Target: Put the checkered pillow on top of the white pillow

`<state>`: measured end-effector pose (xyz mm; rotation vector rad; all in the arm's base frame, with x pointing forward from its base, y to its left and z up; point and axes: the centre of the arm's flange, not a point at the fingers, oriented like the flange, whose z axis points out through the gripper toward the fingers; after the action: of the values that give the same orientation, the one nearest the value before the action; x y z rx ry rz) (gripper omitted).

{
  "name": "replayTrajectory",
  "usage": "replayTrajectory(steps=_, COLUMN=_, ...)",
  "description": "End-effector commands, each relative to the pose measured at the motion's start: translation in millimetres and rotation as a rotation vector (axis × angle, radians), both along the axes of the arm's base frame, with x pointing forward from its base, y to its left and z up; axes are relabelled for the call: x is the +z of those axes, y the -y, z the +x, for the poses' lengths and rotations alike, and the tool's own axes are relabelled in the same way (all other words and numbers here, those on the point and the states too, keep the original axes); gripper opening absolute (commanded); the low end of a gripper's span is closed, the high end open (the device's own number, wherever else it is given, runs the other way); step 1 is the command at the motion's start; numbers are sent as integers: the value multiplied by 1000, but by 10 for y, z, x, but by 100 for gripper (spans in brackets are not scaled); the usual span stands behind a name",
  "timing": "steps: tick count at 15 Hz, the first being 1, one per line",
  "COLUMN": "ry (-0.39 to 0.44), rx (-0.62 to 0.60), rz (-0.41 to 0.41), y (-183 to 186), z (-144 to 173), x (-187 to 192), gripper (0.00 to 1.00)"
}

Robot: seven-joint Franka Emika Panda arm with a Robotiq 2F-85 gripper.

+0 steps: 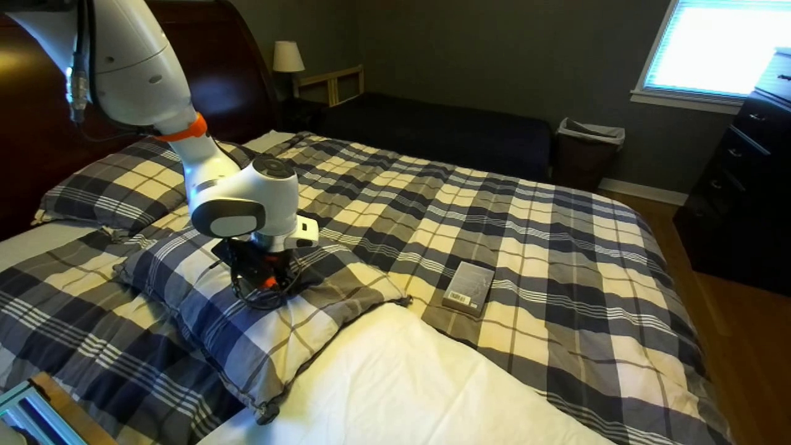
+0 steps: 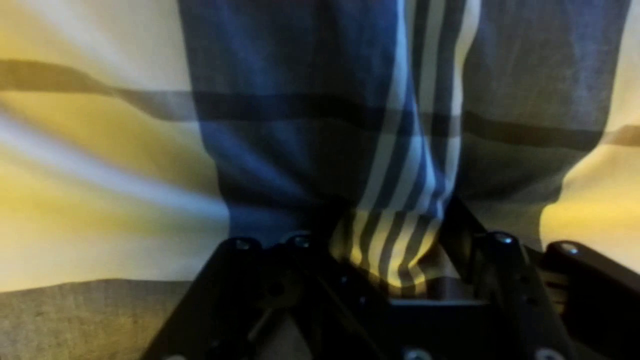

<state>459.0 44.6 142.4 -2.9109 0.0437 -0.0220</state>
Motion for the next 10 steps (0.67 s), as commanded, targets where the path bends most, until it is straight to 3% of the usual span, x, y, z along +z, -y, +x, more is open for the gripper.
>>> replayTrajectory(steps=1, ry=-27, rx=24, rz=36, y=-47, z=118, x=-143, gripper=19)
replayTrajectory(steps=3, ry=-30, rx=35, rz=48, y=-81, z=151, x=-125, gripper=4)
replayTrajectory(steps=4, ry=-30, rx=40, rz=53, y=-98, z=160, x=-110, gripper=1)
replayTrajectory(steps=10, ry=-21, rx=71, rz=76, y=-158, z=177, x=57, gripper=1)
